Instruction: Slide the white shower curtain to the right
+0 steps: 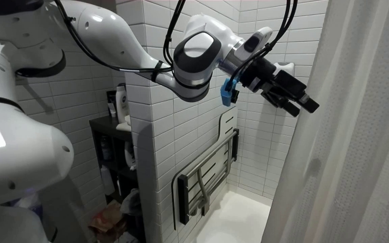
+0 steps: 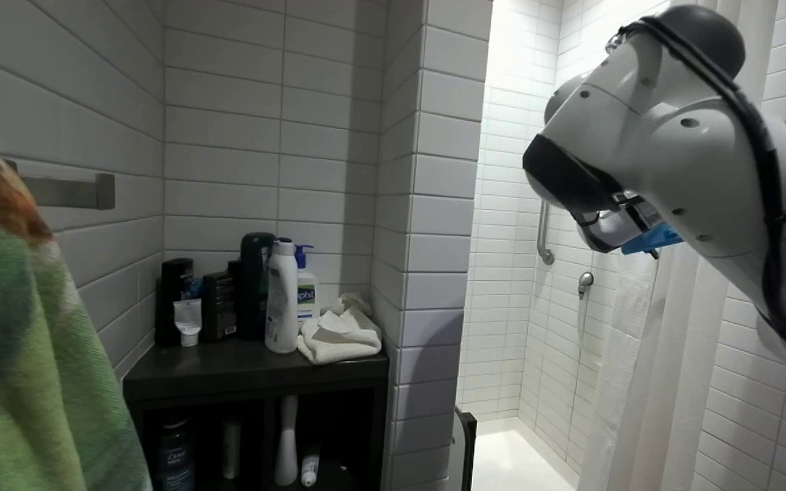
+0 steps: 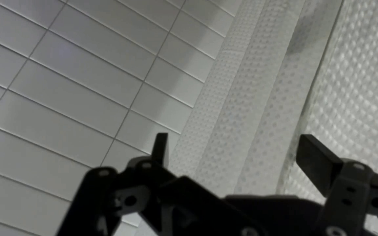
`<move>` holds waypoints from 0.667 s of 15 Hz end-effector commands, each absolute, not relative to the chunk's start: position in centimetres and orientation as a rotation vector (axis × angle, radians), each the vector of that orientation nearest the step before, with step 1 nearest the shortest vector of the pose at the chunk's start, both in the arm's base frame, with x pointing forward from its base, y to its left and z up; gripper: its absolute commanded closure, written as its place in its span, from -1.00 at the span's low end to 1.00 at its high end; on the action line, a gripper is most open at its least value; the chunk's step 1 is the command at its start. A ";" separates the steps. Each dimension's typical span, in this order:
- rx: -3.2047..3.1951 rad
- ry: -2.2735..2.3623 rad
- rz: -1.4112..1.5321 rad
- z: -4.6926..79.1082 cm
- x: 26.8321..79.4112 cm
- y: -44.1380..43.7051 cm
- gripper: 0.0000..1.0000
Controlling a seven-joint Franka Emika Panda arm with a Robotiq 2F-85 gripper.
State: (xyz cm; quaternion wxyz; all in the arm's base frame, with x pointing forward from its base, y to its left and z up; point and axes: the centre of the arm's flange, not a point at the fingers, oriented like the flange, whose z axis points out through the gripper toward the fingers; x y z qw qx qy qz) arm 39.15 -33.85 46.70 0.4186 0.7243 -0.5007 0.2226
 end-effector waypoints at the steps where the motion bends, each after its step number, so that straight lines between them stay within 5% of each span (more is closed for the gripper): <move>1: 2.009 -1.279 0.522 46.8 36.1 -32.3 -1.00; 10: 2.412 -1.319 0.386 45.6 31.2 -28.2 -1.00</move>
